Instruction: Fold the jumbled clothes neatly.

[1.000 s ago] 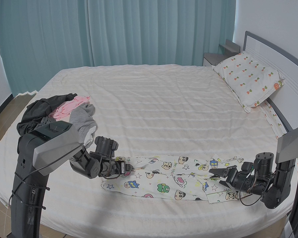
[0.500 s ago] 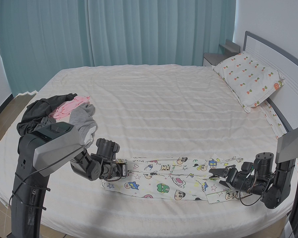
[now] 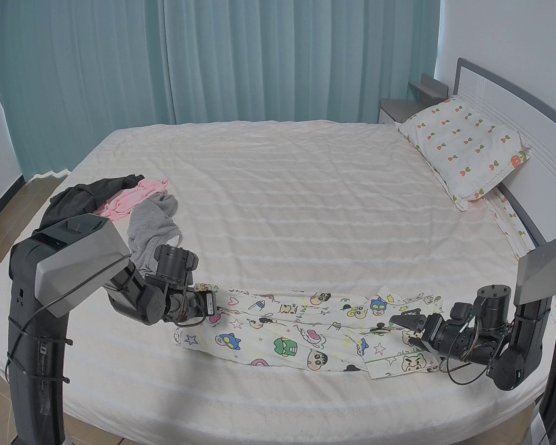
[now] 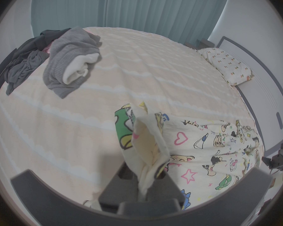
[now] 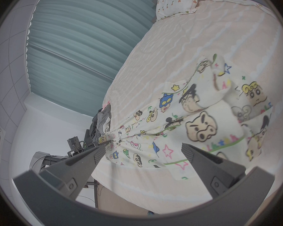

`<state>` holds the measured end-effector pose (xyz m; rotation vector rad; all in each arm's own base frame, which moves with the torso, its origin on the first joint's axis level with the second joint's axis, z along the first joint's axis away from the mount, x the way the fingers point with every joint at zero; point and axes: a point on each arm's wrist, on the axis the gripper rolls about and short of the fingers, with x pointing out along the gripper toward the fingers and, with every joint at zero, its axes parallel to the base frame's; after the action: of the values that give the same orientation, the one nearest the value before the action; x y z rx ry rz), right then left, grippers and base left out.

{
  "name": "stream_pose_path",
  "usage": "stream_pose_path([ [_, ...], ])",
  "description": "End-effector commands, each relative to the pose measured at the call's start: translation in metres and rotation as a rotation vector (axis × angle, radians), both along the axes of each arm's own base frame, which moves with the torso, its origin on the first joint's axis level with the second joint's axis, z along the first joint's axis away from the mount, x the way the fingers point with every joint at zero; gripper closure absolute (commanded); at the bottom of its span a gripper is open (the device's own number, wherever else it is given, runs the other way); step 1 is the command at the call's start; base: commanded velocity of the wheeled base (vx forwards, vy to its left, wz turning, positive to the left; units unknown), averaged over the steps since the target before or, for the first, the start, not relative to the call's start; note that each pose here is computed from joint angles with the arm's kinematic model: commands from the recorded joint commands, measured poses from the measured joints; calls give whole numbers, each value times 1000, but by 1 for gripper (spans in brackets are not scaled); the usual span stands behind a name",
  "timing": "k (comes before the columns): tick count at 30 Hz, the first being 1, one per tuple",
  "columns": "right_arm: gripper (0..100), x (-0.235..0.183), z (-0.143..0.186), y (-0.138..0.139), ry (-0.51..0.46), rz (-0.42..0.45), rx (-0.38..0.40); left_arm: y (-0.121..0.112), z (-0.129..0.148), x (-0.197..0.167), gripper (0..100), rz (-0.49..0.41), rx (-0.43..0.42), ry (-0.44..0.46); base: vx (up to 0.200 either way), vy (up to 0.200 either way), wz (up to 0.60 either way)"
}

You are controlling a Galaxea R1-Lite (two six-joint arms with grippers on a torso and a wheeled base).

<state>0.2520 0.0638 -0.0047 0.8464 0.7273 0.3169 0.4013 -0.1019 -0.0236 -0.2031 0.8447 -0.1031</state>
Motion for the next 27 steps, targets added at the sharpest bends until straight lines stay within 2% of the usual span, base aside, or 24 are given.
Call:
stream_pose_path([
  [1,0,1,3,-1,-21,-6,5,21,19,-1,100,38,-20,-26,0,0,0],
  [9,0,3,4,-2,-26,-12,7,72,48,-12,100,126,-61,-56,0,0,0],
  [20,0,3,4,-3,-29,-13,8,166,73,-22,100,325,-101,-117,0,0,0],
  [25,0,3,4,-3,-28,-14,9,174,82,-24,100,344,-102,-130,0,0,0],
  [27,0,3,4,-3,-29,-13,8,155,95,-28,100,309,-112,-114,0,0,0],
])
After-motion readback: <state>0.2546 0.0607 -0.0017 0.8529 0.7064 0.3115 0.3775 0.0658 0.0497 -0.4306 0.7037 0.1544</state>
